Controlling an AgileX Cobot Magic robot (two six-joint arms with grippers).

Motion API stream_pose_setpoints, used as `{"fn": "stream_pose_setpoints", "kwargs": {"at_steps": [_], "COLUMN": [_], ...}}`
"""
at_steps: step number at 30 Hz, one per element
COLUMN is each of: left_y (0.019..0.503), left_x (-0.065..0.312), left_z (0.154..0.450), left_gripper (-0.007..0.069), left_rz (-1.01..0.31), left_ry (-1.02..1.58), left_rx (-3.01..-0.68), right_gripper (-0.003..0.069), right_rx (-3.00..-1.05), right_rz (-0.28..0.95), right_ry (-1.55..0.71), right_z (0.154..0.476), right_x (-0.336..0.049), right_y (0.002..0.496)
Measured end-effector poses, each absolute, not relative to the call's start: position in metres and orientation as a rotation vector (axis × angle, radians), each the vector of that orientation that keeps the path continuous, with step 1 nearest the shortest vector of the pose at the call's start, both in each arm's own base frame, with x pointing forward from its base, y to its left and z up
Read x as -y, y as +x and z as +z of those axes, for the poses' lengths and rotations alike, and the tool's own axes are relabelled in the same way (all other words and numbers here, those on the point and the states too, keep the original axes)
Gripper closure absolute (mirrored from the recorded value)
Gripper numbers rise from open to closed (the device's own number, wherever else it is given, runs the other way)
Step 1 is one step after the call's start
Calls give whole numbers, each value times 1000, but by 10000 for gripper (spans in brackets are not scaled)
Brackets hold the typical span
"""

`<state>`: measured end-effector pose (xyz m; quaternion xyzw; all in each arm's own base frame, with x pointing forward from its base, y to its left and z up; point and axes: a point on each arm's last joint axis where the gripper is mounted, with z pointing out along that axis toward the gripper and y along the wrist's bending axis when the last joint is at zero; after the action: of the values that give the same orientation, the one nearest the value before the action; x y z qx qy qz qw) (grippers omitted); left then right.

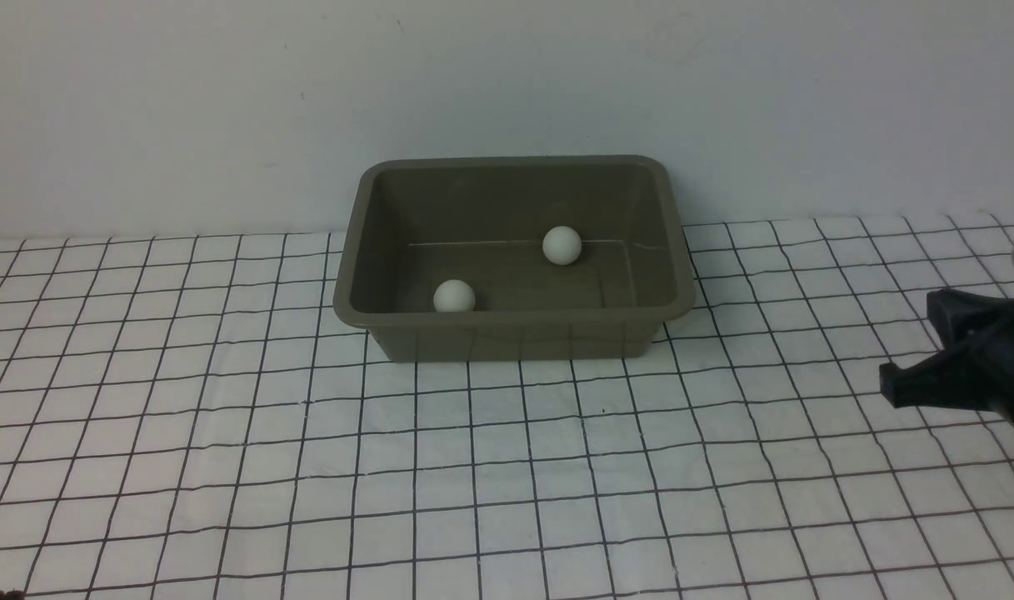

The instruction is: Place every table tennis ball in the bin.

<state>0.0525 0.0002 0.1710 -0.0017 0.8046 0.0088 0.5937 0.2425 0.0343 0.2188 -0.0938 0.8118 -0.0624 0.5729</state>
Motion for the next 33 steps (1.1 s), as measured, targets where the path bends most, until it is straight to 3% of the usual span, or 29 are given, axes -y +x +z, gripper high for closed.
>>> {"fn": "stream_pose_setpoints", "kwargs": {"at_steps": [19,33], "left_y": [52,52], "left_x": [0,0], "left_z": [171,171], "left_gripper": [630,630], "left_rz": [21,21], "left_ry": [-4,-4], "left_rx": [-1870,-1870], "right_gripper": [676,676], "right_rx": [-1911,-1860], "right_rz": [-144,-11], "right_ry": [-233,-232], "right_z": [220,281], "right_x": [-35,-19], "right_y": [240,171]}}
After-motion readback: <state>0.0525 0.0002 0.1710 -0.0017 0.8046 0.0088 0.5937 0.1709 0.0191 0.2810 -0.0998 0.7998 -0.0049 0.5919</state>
